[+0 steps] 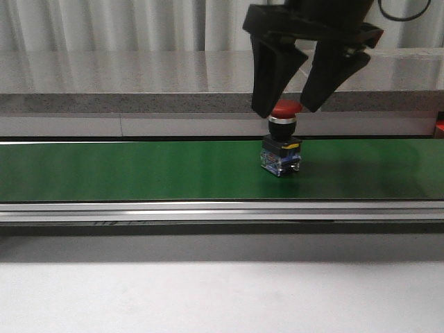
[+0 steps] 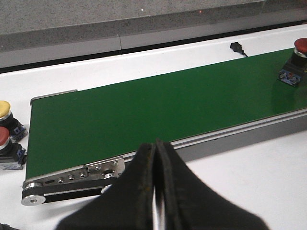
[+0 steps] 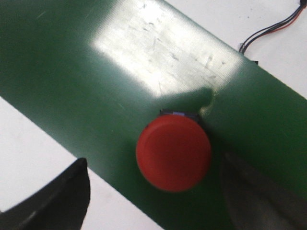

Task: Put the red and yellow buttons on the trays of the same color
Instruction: 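Grasp the red button with the right gripper and lift it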

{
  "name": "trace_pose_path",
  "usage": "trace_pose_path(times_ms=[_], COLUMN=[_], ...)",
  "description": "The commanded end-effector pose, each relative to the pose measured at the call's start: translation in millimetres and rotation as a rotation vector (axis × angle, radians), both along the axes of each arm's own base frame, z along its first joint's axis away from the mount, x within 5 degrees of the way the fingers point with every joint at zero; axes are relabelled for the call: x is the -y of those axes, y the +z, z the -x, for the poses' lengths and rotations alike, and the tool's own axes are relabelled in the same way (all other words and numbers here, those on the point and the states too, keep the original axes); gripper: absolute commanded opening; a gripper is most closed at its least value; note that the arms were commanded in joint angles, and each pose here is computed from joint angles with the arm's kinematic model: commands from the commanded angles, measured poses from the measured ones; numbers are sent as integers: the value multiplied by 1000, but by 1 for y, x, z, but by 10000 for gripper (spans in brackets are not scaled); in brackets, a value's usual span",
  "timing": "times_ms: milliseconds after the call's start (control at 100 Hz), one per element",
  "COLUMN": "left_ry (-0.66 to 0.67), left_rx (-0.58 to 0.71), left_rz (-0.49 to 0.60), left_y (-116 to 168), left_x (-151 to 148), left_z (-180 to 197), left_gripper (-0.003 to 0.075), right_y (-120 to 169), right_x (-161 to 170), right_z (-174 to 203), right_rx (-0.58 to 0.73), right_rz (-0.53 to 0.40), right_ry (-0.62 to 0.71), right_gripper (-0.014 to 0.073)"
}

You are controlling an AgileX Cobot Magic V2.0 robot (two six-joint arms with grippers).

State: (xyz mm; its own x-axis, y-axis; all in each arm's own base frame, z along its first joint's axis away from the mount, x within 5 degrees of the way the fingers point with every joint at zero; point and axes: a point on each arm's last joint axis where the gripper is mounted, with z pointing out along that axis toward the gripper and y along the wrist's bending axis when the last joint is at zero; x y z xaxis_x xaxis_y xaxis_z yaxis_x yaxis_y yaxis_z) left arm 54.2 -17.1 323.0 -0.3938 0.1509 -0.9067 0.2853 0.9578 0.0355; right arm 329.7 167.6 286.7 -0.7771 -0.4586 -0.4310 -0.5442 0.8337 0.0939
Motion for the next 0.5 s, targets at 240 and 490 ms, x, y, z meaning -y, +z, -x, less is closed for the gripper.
trace_pose_path(times_ms=[240, 490], left_ry=[-2, -2], left_rx=[88, 88], left_rz=[44, 44], left_y=[14, 14], left_x=[1, 1], left_z=[-2, -2], left_gripper=[-21, -21], right_y=[15, 37], right_x=[-1, 13], right_z=[-9, -6], right_rx=[118, 189], right_rz=[-11, -50], right_ry=[6, -46], right_gripper=[235, 123])
